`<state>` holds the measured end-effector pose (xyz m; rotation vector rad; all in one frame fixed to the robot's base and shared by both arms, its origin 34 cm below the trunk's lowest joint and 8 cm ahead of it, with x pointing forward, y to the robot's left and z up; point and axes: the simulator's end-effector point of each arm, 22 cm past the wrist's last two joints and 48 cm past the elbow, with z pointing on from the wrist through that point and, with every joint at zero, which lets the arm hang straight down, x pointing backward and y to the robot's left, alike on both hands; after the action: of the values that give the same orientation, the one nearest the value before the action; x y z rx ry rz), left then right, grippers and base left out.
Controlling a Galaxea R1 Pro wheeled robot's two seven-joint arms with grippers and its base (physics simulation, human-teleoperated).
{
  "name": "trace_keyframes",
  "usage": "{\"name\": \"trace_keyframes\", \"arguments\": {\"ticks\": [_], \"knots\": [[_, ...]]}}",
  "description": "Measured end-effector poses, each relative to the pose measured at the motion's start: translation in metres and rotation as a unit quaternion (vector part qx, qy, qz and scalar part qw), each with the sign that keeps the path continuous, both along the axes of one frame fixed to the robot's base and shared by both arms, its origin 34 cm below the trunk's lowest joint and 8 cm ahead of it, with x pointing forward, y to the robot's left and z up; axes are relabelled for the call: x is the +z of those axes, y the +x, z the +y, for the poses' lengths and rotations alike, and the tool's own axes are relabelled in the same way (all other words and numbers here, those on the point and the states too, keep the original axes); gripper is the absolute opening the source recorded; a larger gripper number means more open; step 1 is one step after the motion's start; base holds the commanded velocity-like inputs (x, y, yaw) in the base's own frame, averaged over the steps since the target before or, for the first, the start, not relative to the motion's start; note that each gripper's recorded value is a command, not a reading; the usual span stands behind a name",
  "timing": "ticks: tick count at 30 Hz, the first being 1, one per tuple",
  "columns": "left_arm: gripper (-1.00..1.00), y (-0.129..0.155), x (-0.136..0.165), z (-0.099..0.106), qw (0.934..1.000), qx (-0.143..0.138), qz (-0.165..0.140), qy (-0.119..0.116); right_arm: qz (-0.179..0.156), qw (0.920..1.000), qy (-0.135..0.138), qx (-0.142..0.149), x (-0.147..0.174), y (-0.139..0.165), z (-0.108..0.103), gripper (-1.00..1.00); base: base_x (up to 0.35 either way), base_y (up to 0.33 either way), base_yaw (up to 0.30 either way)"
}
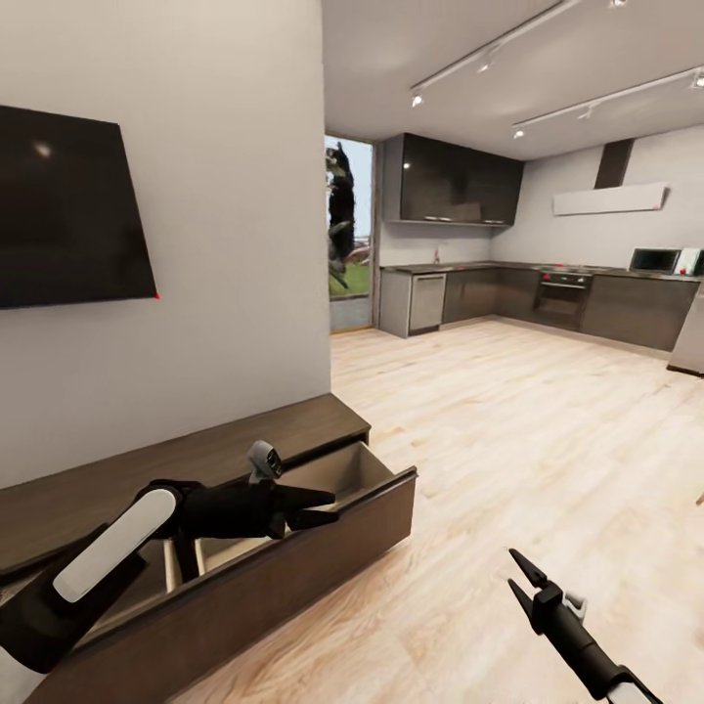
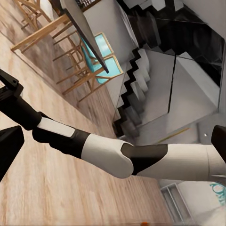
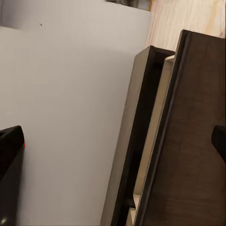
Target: Place each of the two pumpkins and all three candles from the living room inside a cabinet in the living room (use any cabinet), then make sure every cabinet is closed, and position the cauldron so it is next to a table in the living room.
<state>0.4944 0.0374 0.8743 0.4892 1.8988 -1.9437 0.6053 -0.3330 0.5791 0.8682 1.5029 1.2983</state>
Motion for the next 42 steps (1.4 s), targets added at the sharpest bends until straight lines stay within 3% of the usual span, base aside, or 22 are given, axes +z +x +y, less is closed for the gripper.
{"name": "trace_keyframes", "arguments": {"ticks": [11,17,23,42], "knots": [[1.00,-0.001,0.003,-0.001,1.0000,0.003,-0.007,0.002,-0.002,1.0000,0.001,-0.002,0.003,-0.001,-0.002,1.00,-0.070,-0.022,-0.235],[1.00,0.001,-0.004,-0.006,0.9996,0.013,-0.009,0.022,-0.011,0.9996,0.003,-0.025,0.011,0.000,-0.023,1.00,-0.147,-0.121,-0.236],[1.00,0.001,-0.003,-0.014,0.9995,0.016,-0.012,0.027,-0.013,0.9993,0.005,-0.035,0.013,-0.003,-0.032,1.00,-0.089,-0.101,-0.235],[1.00,-0.003,0.006,-0.014,0.9993,0.019,-0.022,0.025,-0.018,0.9992,0.005,-0.036,0.022,-0.003,-0.036,1.00,-0.004,-0.004,-0.237]]}}
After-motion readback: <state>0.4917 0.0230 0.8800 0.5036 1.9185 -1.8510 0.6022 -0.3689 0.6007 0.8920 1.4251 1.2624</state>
